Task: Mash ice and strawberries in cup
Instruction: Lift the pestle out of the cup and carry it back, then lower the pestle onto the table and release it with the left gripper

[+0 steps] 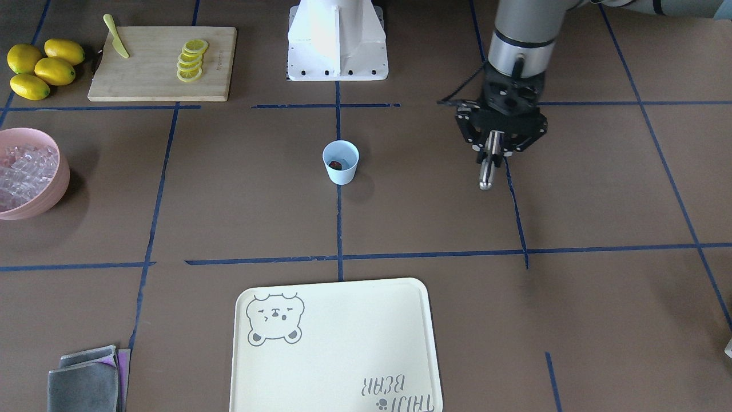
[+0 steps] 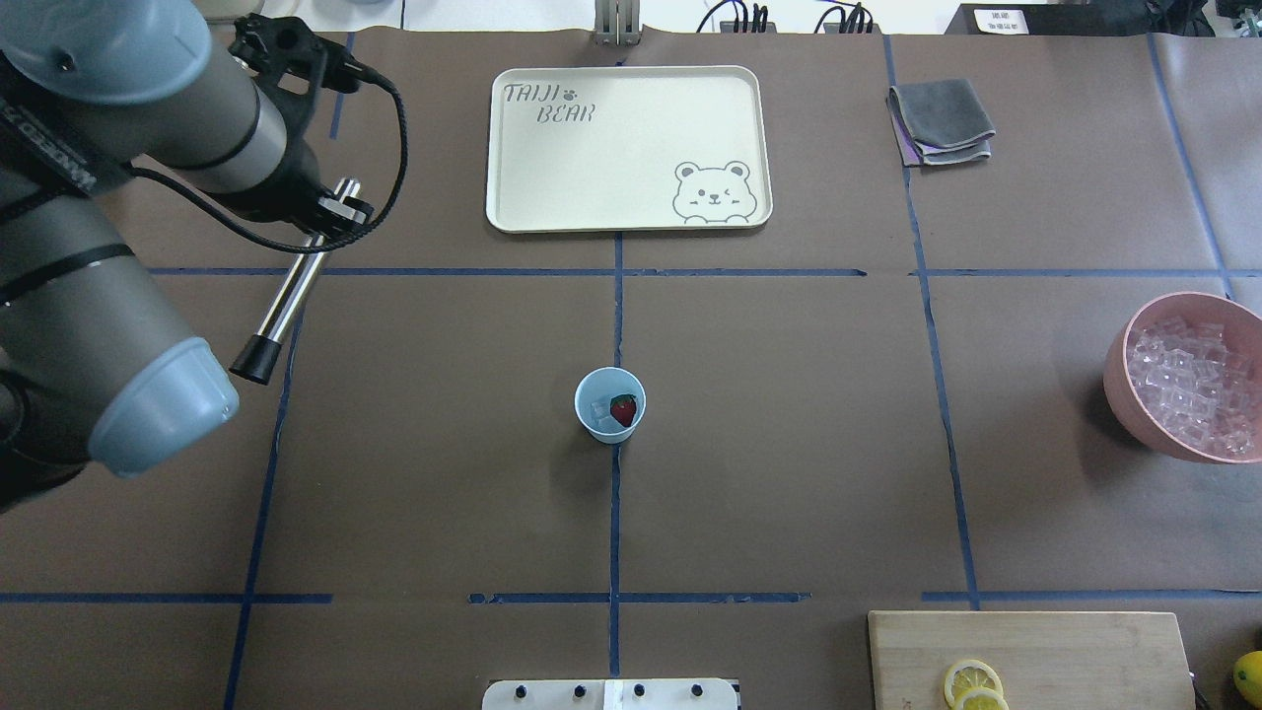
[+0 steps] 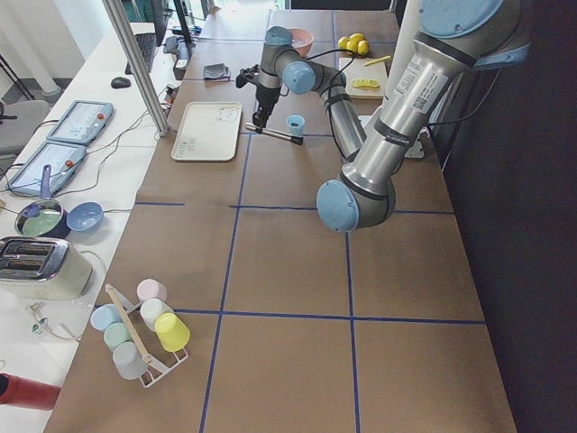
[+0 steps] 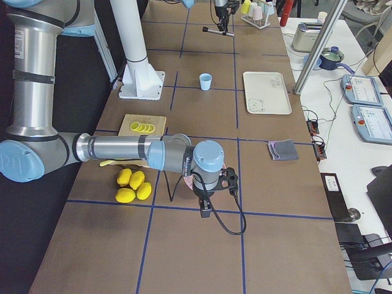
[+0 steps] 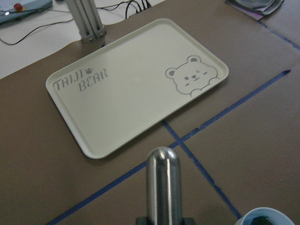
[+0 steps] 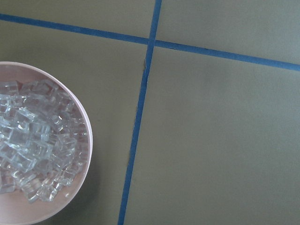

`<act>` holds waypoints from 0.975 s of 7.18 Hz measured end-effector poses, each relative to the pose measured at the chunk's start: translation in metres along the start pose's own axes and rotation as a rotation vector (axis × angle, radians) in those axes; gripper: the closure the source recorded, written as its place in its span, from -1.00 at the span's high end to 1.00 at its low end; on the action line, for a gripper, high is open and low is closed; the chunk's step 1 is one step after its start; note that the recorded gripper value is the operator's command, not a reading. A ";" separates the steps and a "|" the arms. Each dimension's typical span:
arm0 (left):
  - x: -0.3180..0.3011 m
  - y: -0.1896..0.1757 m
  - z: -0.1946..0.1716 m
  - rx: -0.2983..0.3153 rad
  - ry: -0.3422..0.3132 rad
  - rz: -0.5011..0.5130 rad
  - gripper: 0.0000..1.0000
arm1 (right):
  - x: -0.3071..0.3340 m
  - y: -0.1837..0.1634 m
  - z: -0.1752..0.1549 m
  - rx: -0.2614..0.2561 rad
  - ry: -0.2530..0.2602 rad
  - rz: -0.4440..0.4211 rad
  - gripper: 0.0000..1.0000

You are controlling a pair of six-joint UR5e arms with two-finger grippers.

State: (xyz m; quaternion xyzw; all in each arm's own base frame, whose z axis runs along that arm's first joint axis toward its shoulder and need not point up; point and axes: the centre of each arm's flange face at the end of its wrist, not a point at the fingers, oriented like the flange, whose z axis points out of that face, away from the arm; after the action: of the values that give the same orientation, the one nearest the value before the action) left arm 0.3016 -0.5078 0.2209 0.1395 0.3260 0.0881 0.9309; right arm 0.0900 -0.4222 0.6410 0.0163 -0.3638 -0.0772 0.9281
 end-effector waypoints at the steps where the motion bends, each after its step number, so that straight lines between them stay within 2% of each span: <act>1: -0.057 -0.010 0.016 -0.053 -0.031 -0.056 -1.00 | 0.000 0.000 0.000 -0.001 0.000 0.001 0.99; 2: -0.112 -0.013 0.034 -0.091 -0.040 -0.068 -1.00 | 0.001 0.000 0.001 -0.002 0.000 0.001 0.99; 4: -0.218 0.008 0.090 -0.093 -0.013 -0.085 -1.00 | 0.001 0.000 0.001 -0.002 0.000 0.001 0.99; 5: -0.261 0.032 0.121 -0.083 -0.007 -0.094 -1.00 | 0.001 0.000 0.001 -0.002 0.000 0.001 0.99; 7: -0.327 0.087 0.158 -0.064 -0.011 -0.129 -1.00 | 0.000 0.000 0.000 -0.001 0.000 0.001 0.99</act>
State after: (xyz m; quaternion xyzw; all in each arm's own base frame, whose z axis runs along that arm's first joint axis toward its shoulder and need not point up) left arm 0.1427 -0.5409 0.5572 0.0890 0.3260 0.0373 0.9404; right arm 0.0899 -0.4218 0.6413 0.0159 -0.3639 -0.0771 0.9281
